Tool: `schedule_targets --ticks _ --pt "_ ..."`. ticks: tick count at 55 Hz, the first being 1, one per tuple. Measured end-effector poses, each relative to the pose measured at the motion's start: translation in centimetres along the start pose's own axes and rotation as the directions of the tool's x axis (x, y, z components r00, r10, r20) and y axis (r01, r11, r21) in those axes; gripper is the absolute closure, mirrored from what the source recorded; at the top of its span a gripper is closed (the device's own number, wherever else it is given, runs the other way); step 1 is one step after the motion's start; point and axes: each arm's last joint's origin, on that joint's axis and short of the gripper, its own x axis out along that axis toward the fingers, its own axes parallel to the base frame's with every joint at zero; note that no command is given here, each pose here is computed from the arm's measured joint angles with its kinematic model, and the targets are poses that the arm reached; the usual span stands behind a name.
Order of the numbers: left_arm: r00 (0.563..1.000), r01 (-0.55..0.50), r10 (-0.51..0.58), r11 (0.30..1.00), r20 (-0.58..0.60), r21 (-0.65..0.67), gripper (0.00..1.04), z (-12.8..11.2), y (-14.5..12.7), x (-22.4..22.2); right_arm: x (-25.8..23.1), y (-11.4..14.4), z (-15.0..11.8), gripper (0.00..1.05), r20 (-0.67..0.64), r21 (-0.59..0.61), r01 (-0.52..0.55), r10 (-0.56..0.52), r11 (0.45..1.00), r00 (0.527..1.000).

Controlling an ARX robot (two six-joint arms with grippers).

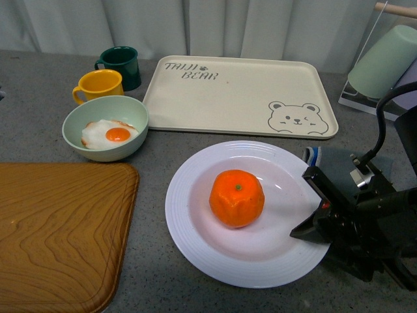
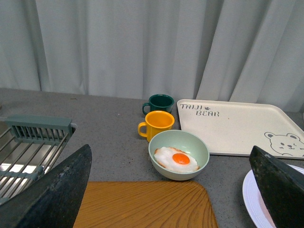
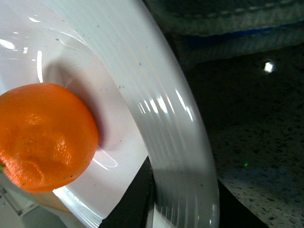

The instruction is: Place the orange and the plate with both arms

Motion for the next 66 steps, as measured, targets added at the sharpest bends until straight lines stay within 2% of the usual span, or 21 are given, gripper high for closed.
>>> schedule_targets --ticks 13,21,26,33,43,51,57,66 --pt "1.000 0.000 0.000 1.000 0.000 0.000 0.07 0.0 0.0 0.0 -1.3 1.4 0.6 1.00 0.014 -0.047 -0.136 0.137 0.990 0.990" --pt "1.000 0.000 0.000 1.000 0.000 0.000 0.07 0.0 0.0 0.0 -1.7 1.0 0.5 1.01 0.061 -0.048 -0.206 0.209 0.977 0.976" --pt "1.000 0.000 0.000 1.000 0.000 0.000 0.07 0.0 0.0 0.0 -2.4 0.8 1.1 1.01 0.108 -0.056 -0.295 0.300 0.954 0.948" --pt "1.000 0.000 0.000 1.000 0.000 0.000 0.07 0.0 0.0 0.0 -3.4 2.0 2.0 1.01 0.176 -0.099 -0.394 0.405 0.914 0.897" --pt "1.000 0.000 0.000 1.000 0.000 0.000 0.07 0.0 0.0 0.0 -2.8 3.4 3.4 1.01 0.219 -0.081 -0.422 0.429 0.903 0.876" --pt "1.000 0.000 0.000 1.000 0.000 0.000 0.07 0.0 0.0 0.0 -0.2 6.7 6.9 1.01 0.294 -0.001 -0.451 0.432 0.892 0.853" --pt "1.000 0.000 0.000 1.000 0.000 0.000 0.07 0.0 0.0 0.0 1.8 8.9 8.4 1.01 0.321 0.054 -0.423 0.386 0.904 0.865" --pt "1.000 0.000 0.000 1.000 0.000 0.000 0.07 0.0 0.0 0.0 4.1 11.7 9.4 1.01 0.337 0.104 -0.384 0.331 0.917 0.881"
